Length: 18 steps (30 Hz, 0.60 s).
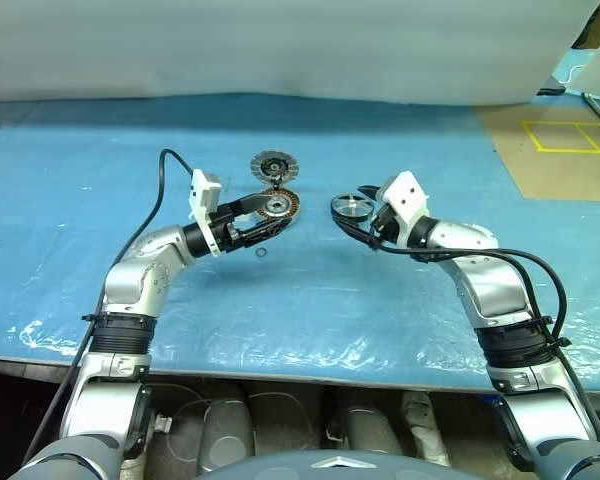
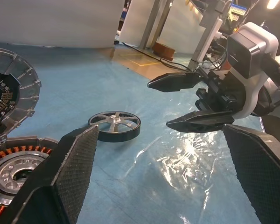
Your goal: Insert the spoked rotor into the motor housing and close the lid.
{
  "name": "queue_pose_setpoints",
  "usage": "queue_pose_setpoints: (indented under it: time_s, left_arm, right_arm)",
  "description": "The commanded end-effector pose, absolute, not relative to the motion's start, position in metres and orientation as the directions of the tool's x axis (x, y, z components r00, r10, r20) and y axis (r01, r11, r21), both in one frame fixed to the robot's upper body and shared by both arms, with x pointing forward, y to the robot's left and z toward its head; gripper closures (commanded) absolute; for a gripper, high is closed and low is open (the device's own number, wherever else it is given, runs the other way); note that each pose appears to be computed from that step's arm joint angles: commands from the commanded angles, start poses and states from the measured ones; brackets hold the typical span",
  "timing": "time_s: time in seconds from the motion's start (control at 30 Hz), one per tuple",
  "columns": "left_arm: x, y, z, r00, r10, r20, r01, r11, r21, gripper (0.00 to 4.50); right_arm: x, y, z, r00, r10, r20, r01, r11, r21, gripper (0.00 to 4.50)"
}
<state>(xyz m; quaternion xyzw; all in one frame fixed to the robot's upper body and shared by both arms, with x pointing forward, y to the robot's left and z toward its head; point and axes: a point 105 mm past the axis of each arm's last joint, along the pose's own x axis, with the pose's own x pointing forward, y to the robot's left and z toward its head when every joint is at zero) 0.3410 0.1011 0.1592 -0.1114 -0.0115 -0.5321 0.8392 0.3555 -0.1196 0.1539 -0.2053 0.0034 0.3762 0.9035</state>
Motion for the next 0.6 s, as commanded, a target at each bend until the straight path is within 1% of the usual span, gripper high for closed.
queue_pose_setpoints:
  time_s: [0.03,0.6]
  left_arm:
    - [0.3389,0.1009,0.1702,0.412,-0.897,0.159,0.909,0.392,-0.142,0.02]
    - [0.3395,0.1041,0.1711,0.422,-0.893,0.158,0.904,0.402,-0.144,0.02]
  right_arm:
    - [0.3539,-0.1178,0.169,0.713,0.691,-0.117,-0.668,0.619,-0.413,0.48]
    - [0.3539,-0.1164,0.169,0.709,0.695,-0.118,-0.672,0.615,-0.412,0.48]
